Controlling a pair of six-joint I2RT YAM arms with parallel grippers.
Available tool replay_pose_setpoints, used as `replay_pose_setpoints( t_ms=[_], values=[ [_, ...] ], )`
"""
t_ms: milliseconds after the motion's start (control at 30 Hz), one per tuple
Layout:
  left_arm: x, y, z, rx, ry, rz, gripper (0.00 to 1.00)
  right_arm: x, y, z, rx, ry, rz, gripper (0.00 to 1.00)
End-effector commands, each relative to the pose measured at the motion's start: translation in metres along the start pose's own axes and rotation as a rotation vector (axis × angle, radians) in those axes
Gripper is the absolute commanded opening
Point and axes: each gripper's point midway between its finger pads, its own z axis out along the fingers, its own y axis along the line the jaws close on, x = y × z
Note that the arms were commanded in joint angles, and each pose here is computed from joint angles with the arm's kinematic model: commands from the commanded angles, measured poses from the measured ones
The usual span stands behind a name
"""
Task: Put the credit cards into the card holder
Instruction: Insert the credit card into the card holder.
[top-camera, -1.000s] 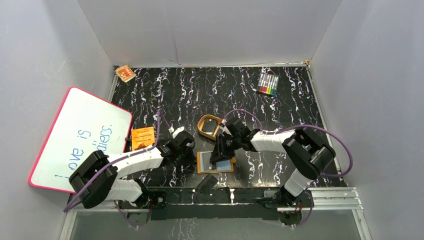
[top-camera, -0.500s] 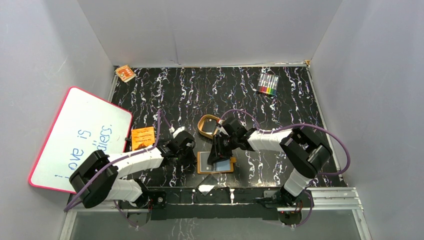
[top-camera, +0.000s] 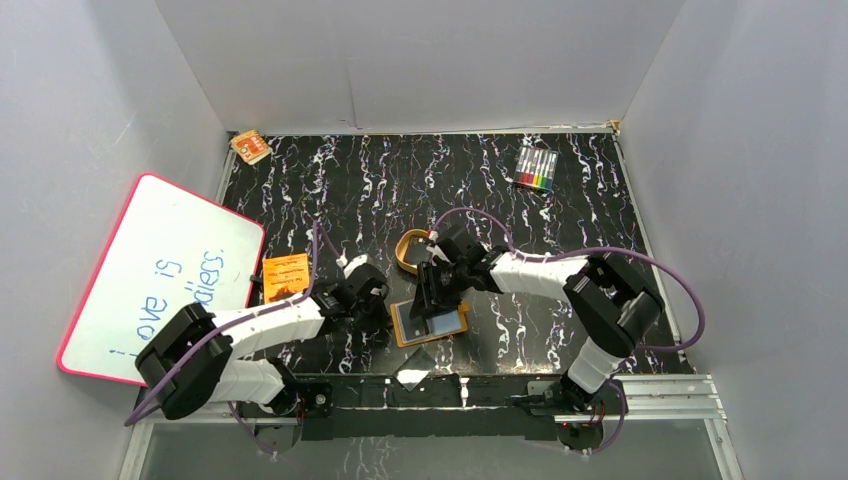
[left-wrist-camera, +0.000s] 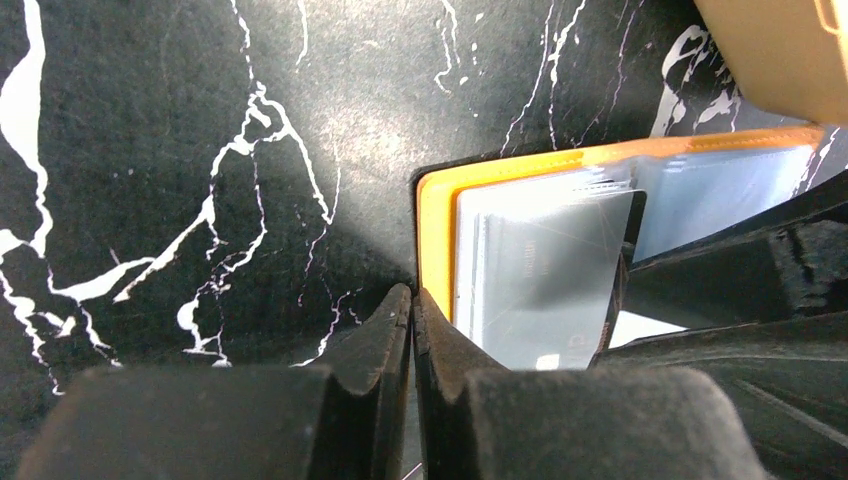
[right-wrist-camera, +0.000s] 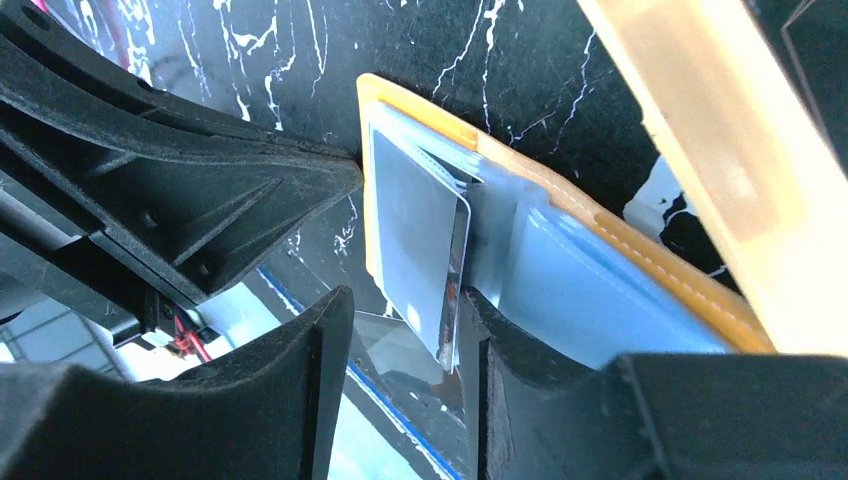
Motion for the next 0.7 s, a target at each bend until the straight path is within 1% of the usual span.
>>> replay_pose_setpoints(
  t_ms=[0,200,300,367,533,667],
  values=[
    [0.010,0.029,-0.005,-0.091,0.017,0.004,0.05,-0.011,0.011,-0.018,0.039,-0.046,-0.081,0.53],
    [0.011,0.032,-0.006,-0.096,0.014,-0.006,0.06,-0.006,0.001,-0.031,0.102,-0.057,-0.099,0.55],
    [0.012,0.032,-0.005,-0.097,0.017,-0.007,0.06,-0.002,-0.008,-0.030,0.126,-0.054,-0.097,0.52],
    [0.012,0.032,-0.005,-0.098,0.016,-0.007,0.06,0.000,-0.012,-0.027,0.131,-0.046,-0.096,0.46],
    [0.014,0.032,-0.003,-0.098,0.028,-0.003,0.05,0.000,-0.017,-0.019,0.137,-0.028,-0.090,0.21],
    [0.015,0.032,-0.001,-0.098,0.035,0.000,0.04,0.001,-0.023,-0.013,0.160,-0.009,-0.092,0.13]
  ],
)
